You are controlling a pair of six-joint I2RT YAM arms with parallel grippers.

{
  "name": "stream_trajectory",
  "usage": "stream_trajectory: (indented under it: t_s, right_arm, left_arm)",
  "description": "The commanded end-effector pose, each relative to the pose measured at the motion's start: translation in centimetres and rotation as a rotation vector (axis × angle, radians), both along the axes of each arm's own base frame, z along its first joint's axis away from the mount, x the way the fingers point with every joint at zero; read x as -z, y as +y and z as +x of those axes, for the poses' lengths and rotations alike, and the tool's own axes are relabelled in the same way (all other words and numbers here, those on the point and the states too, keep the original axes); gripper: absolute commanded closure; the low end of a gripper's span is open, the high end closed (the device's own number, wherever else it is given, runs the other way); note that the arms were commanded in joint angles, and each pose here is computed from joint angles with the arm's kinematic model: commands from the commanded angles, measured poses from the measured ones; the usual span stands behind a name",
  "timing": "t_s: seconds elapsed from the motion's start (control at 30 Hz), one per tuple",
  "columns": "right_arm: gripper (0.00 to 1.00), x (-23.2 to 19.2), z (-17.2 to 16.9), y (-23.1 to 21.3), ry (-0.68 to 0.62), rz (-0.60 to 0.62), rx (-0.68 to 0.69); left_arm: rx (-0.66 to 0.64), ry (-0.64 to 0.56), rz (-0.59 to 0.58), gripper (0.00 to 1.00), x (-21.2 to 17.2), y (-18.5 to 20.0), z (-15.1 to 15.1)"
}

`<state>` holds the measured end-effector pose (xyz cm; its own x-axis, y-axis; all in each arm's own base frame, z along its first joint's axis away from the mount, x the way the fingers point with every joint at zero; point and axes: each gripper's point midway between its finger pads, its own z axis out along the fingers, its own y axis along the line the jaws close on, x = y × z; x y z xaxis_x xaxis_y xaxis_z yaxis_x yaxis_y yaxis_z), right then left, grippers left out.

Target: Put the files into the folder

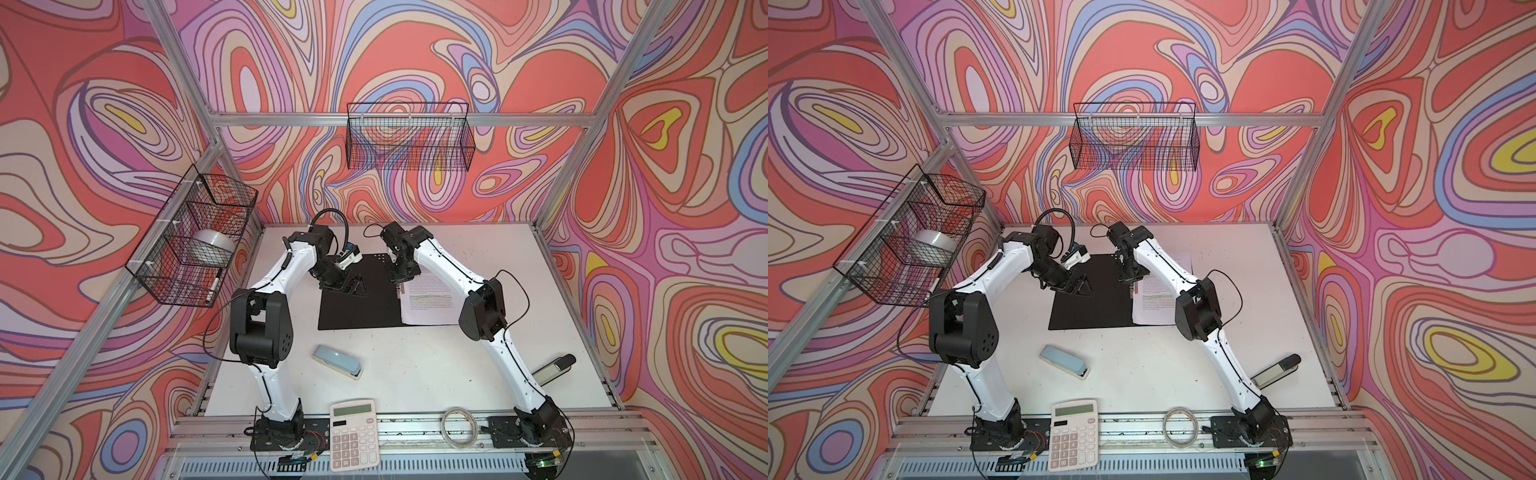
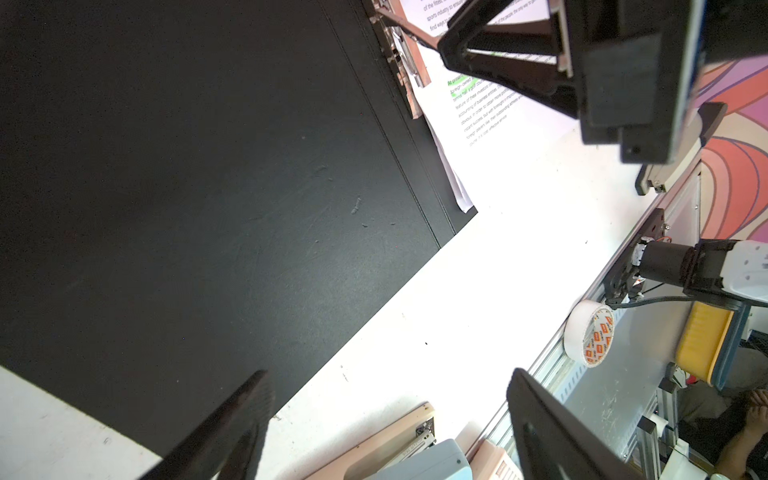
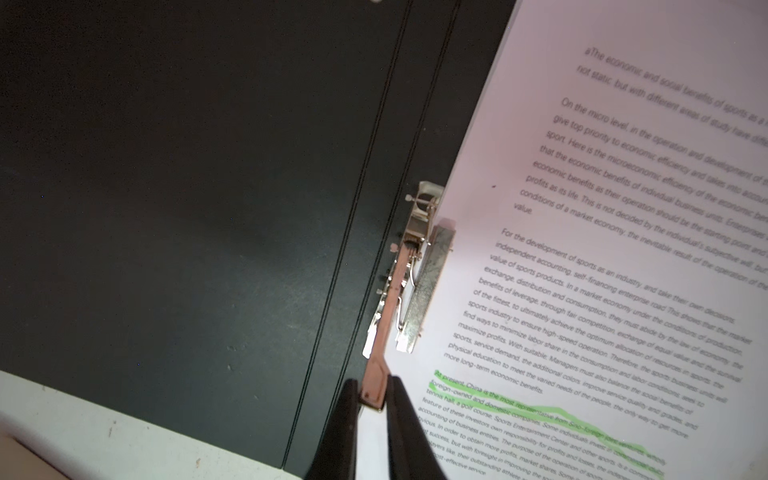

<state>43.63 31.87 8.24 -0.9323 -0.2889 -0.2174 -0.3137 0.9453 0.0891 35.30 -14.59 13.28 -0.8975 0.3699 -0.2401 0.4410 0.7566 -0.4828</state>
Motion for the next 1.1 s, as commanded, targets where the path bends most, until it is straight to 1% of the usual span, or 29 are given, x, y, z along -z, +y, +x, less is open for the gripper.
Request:
stream_trajectory:
  t_s: [0.0, 0.17, 0.33, 0.57, 0.77, 0.9, 1.07]
  right_arm:
    - [0.85, 0.7, -0.2, -0.8, 0.009, -0.050, -0.006]
    - [0.83, 1.0, -0.3, -1.2, 0.007, -0.078, -0.022]
    - [0.83, 0.5, -0.1, -1.0, 0.000, -0.064, -0.020]
    - [0.81, -3.1, 0.3, 0.4, -0.053, 0.040, -0.021]
    - [0.81, -5.6, 0.3, 0.4, -0.095, 0.076, -0.006]
    - [0.80, -5.7, 0.5, 0.9, -0.101, 0.100, -0.010]
    - [0.81, -4.2, 1.2, 1.4, -0.098, 0.094, -0.014]
  left_arm:
    - [0.016, 0.043, 0.012, 0.11, 0.9, 0.3, -0.9]
    - [0.002, 0.048, 0.021, 0.11, 1.2, 0.4, -0.9]
    - [-0.010, 0.042, 0.026, 0.12, 1.5, 0.5, -1.0]
    - [-0.009, 0.032, 0.018, 0.12, 0.5, 0.5, -1.1]
    - [-0.009, 0.038, 0.012, 0.12, 0.3, 0.4, -1.3]
    - [-0.007, 0.036, 0.012, 0.12, 0.2, 0.4, -1.4]
    - [-0.012, 0.037, 0.016, 0.13, 0.4, 0.5, -1.3]
